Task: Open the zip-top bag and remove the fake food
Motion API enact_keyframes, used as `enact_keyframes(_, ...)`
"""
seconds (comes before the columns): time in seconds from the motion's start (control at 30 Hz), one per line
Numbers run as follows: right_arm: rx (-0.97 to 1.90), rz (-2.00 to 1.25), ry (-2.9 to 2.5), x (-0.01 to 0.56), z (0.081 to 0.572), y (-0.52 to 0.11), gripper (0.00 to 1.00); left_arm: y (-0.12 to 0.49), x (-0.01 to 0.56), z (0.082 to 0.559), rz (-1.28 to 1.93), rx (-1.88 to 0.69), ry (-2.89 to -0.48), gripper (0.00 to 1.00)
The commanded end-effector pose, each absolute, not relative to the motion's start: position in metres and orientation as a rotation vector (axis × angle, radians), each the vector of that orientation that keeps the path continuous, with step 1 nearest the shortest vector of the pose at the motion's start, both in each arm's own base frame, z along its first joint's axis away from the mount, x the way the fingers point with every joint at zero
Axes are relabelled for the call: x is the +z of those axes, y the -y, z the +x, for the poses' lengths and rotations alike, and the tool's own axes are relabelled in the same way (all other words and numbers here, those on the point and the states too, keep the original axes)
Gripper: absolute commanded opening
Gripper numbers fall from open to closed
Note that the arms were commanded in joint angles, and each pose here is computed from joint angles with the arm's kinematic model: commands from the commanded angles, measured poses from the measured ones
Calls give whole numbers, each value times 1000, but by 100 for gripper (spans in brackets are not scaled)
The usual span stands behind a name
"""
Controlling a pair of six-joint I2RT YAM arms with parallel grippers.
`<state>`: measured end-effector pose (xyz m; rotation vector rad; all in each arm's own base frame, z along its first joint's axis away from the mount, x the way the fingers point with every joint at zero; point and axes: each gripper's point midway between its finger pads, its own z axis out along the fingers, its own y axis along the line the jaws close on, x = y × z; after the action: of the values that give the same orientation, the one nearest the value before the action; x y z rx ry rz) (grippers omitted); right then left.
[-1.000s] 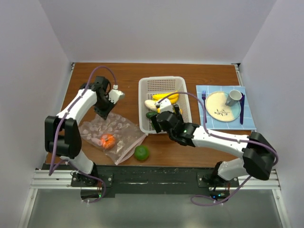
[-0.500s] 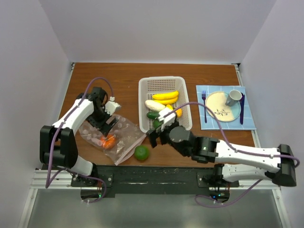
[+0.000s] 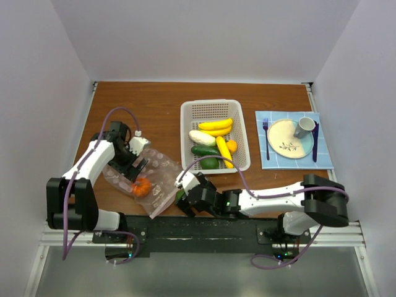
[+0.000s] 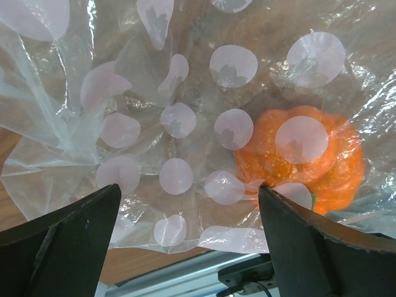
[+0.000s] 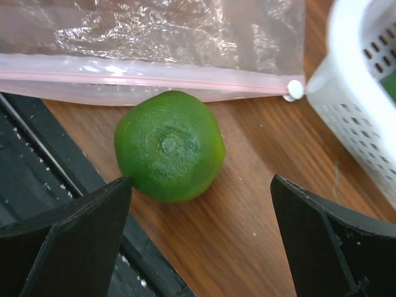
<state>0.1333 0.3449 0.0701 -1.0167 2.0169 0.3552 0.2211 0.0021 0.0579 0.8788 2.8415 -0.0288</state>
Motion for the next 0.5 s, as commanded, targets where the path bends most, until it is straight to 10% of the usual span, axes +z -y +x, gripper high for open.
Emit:
enact_keyframes(0.0, 429, -954, -1961, 77, 138, -370, 99, -9, 9, 208, 984, -26, -2895, 100)
enact_keyframes(0.17, 451, -974, -1995, 59, 135, -387, 99, -12, -8, 206, 1006, -18, -2933, 95)
enact_keyframes(0.47, 461, -982, -2044, 31, 130, -394, 96, -15, -25, 198, 1021, -18, -2973, 57)
